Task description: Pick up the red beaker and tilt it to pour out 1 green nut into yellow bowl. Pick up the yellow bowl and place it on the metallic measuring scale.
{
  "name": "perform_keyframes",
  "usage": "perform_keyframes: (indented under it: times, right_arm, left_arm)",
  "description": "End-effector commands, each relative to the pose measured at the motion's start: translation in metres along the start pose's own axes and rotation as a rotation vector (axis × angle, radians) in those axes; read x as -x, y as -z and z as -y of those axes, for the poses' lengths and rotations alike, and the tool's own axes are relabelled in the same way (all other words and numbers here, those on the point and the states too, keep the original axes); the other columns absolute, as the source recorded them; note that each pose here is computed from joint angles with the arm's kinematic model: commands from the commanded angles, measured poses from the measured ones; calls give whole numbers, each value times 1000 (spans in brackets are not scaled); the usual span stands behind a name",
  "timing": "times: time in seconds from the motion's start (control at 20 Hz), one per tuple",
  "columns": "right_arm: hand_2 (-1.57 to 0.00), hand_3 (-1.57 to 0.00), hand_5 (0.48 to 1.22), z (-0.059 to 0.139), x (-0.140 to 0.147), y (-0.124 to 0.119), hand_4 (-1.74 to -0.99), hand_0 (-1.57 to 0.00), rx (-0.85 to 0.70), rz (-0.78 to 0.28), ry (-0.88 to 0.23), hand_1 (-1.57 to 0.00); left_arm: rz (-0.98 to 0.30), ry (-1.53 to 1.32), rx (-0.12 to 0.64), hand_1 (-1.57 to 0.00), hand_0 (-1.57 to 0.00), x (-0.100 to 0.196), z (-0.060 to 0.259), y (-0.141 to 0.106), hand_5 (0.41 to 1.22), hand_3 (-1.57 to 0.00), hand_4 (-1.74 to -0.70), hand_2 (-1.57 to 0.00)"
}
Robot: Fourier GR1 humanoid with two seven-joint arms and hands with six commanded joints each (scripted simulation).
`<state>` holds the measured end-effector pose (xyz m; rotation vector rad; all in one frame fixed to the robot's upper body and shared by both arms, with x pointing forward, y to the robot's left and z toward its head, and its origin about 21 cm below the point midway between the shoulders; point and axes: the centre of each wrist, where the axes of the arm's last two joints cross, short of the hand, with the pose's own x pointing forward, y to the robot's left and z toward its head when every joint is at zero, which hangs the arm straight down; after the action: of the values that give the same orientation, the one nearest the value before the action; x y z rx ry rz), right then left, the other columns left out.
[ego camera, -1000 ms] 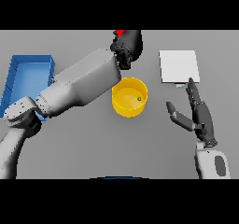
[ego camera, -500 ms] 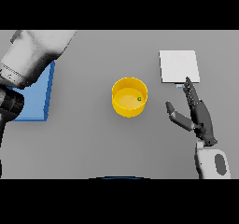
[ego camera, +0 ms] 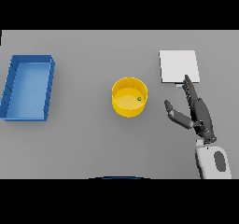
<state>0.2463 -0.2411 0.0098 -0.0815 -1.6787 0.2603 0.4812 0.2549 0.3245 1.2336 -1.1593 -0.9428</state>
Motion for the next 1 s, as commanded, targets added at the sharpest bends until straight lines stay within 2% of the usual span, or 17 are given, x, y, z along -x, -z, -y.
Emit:
perform_keyframes:
  times: [0.0, 0.2, 0.25, 0.3, 0.35, 0.4, 0.5, 0.65, 0.95]
  right_arm:
    - [1, 1, 649, -5, 0, -1, -1286, 1, -3, 2, 8, 1]
    - [1, 1, 659, -5, -1, 0, -1278, 1, -8, -9, 22, 1]
    - [1, 1, 663, -1, 3, -1, -1285, 1, -3, -14, 15, 1]
    - [1, 1, 667, -2, 1, -1, -1293, 1, -8, -6, 3, 1]
    - [1, 1, 671, -2, 2, 0, -1302, 1, -9, -6, 5, 1]
    - [1, 1, 677, -3, 2, -2, -1307, 1, -13, 6, 1, 1]
    - [1, 1, 688, -1, 5, -3, -1306, 1, -14, -8, -5, 1]
    - [1, 1, 707, -2, 7, -4, -1304, 1, -22, -6, -9, 1]
    - [1, 1, 724, -3, 4, -1, -1327, 1, -23, 5, -29, 1]
  left_arm:
    - [-47, -39, -6, -1567, -1571, 11, 7, 1, 1221, -1406, -1727, -1566]
    - [-218, -180, 63, -1569, -1571, 60, 58, 2, 1221, -1486, -1735, -1569]
    - [-258, -221, 86, -1570, -1571, 67, 72, 0, 1221, -1503, -1736, -1569]
    - [-284, -256, 103, -1570, -1571, 74, 86, -2, 1221, -1437, -1737, -1570]
    - [-318, -281, 120, -1570, -1571, 81, 100, -5, 1221, -1464, -1738, -1570]
    - [-342, -323, 132, -1570, -1571, 86, 113, -8, 1221, -1418, -1739, -1570]
    - [-387, -399, 145, -1571, -1571, 100, 133, -17, 1221, -1473, -1739, -1571]
    - [-459, -424, 144, -1571, -1571, 114, 147, -30, 1221, -1521, -1740, -1571]
    - [-463, -459, 122, -1571, -1571, 125, 172, -63, 1221, -1340, -1738, -1571]
